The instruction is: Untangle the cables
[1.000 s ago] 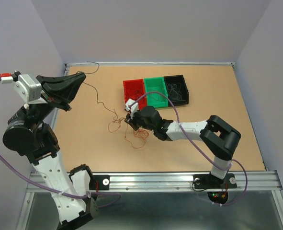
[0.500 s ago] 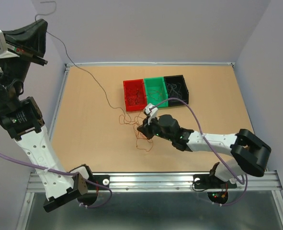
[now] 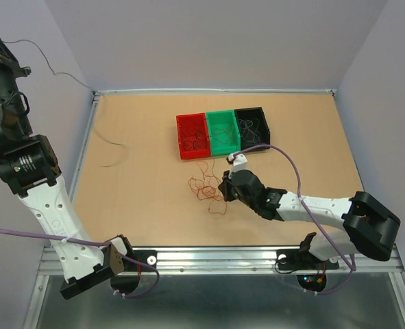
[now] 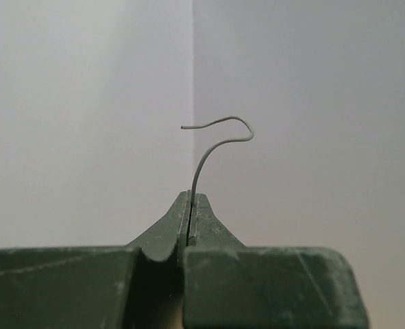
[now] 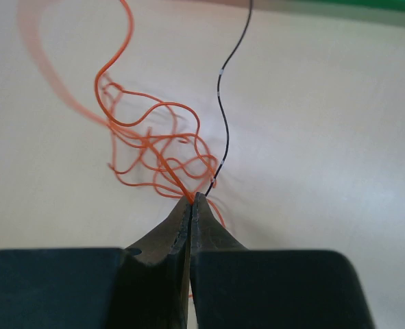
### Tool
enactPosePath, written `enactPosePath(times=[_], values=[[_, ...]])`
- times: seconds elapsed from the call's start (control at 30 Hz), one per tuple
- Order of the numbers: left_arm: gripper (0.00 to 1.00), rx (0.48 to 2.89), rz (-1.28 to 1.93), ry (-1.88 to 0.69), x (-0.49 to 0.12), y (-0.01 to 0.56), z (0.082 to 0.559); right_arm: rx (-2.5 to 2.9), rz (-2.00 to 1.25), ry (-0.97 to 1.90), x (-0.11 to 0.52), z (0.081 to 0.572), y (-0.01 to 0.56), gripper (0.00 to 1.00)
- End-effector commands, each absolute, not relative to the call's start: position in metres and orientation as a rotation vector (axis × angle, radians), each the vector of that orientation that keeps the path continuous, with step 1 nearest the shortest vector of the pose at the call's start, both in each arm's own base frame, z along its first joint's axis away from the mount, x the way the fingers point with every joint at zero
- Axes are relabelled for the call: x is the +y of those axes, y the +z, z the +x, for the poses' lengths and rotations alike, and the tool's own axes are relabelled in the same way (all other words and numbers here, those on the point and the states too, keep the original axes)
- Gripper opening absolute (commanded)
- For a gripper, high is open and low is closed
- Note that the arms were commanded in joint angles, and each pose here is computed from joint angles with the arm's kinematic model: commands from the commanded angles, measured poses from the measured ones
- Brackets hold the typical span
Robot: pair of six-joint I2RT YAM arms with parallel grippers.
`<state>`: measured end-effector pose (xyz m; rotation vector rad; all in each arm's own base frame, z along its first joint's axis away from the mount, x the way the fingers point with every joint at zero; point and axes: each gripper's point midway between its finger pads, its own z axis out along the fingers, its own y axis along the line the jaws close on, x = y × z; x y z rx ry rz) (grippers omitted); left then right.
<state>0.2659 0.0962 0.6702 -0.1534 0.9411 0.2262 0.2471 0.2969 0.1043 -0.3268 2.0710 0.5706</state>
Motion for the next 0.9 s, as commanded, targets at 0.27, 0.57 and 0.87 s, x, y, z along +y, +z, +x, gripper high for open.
enactPosePath(times=[0.27,0.57,0.87], values=[[0.00,0.936,-0.031,0.200,0.075,0.650,0.264,2.155,-0.169,0.534,0.249,0.255,0.104,0.00],[0.00,1.027,0.120,0.027,0.039,0.579,0.276,2.142,-0.507,0.763,0.309,0.245,0.127,0.28],[0.00,1.089,0.183,-0.102,0.022,0.521,0.290,2.228,-0.690,0.754,0.338,0.230,0.087,1.00]])
